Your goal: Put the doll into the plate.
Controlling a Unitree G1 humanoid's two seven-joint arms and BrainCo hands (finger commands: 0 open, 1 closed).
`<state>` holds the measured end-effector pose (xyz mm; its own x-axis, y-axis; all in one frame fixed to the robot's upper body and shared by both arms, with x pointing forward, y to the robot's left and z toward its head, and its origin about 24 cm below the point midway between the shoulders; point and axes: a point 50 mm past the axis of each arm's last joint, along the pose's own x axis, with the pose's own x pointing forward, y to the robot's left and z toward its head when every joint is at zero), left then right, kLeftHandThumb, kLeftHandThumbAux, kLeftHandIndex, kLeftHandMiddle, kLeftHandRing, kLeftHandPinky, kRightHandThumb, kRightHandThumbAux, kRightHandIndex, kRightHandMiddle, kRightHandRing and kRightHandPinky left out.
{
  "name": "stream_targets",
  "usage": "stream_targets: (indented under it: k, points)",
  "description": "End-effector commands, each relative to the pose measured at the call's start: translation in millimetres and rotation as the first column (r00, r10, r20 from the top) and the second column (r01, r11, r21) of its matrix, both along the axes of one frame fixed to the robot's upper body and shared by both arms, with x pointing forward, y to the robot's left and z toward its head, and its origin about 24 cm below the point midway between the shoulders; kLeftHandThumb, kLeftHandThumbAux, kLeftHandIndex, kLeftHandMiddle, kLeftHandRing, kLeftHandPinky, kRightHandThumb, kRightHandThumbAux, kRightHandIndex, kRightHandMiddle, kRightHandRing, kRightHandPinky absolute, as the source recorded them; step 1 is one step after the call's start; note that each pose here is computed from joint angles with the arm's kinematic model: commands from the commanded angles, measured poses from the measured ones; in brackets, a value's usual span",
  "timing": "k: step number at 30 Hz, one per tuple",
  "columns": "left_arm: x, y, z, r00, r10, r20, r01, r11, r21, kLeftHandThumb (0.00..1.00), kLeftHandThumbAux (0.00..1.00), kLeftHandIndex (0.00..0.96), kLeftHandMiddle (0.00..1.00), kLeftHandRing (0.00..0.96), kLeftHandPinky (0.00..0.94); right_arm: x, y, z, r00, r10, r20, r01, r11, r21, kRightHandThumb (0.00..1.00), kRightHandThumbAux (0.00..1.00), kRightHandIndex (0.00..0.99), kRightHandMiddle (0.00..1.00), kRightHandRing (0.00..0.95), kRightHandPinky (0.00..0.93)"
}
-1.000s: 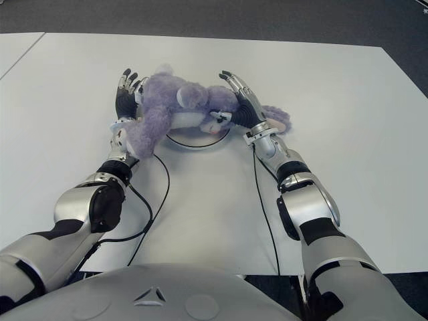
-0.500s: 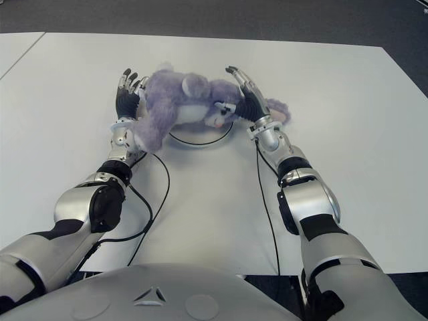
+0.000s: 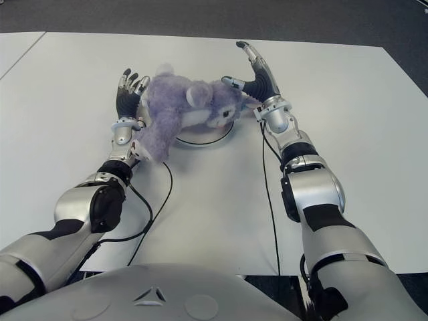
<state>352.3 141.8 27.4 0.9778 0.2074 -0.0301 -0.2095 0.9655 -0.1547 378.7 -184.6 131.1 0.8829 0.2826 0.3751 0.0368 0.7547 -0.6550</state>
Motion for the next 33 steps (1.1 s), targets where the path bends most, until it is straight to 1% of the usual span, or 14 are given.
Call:
stream_targets:
  k: [1, 9, 16, 24, 29, 33]
  points:
    - [-76.1, -17.1, -104, 0.876, -0.027, -0.481, -0.018, 0.996, -0.089, 0.000, 0.611, 0.067, 0.128, 0.118, 0.108, 5.3, -6.0, 6, 0.999, -0.026, -0.035, 0.027, 0.999, 0.033, 0.094, 0.382, 0.000, 0.000, 0.000, 0.025]
    - [-75.4, -18.3, -102, 0.888, -0.026, -0.458, -0.024, 0.994, -0.102, 0.000, 0.599, 0.064, 0.116, 0.108, 0.094, 6.6, -3.3, 10, 0.999, -0.008, -0.035, 0.011, 0.997, 0.074, 0.112, 0.376, 0.000, 0.000, 0.000, 0.075]
    - [-75.5, -19.9, -103, 0.880, -0.028, -0.474, -0.016, 0.996, -0.089, 0.000, 0.582, 0.069, 0.124, 0.112, 0.093, 6.6, -4.6, 6, 0.998, -0.023, -0.058, 0.027, 0.997, 0.074, 0.120, 0.411, 0.000, 0.000, 0.000, 0.089]
    - [-76.3, -20.6, -103, 0.879, -0.033, -0.476, -0.011, 0.996, -0.090, 0.000, 0.589, 0.065, 0.129, 0.117, 0.102, 4.9, -5.2, 2, 0.998, -0.029, -0.057, 0.034, 0.996, 0.082, 0.112, 0.427, 0.000, 0.000, 0.000, 0.081]
    - [-76.6, -20.6, -104, 0.878, -0.033, -0.477, -0.017, 0.995, -0.100, 0.000, 0.606, 0.064, 0.133, 0.122, 0.115, 2.8, -4.9, 2, 0.999, -0.021, -0.034, 0.024, 0.994, 0.110, 0.104, 0.421, 0.000, 0.000, 0.000, 0.073]
    - [-77.3, -20.2, -104, 0.879, -0.031, -0.476, -0.023, 0.994, -0.108, 0.000, 0.613, 0.061, 0.129, 0.121, 0.110, 0.1, -7.8, 14, 0.998, -0.028, 0.056, 0.018, 0.985, 0.173, 0.092, 0.415, 0.000, 0.000, 0.000, 0.069]
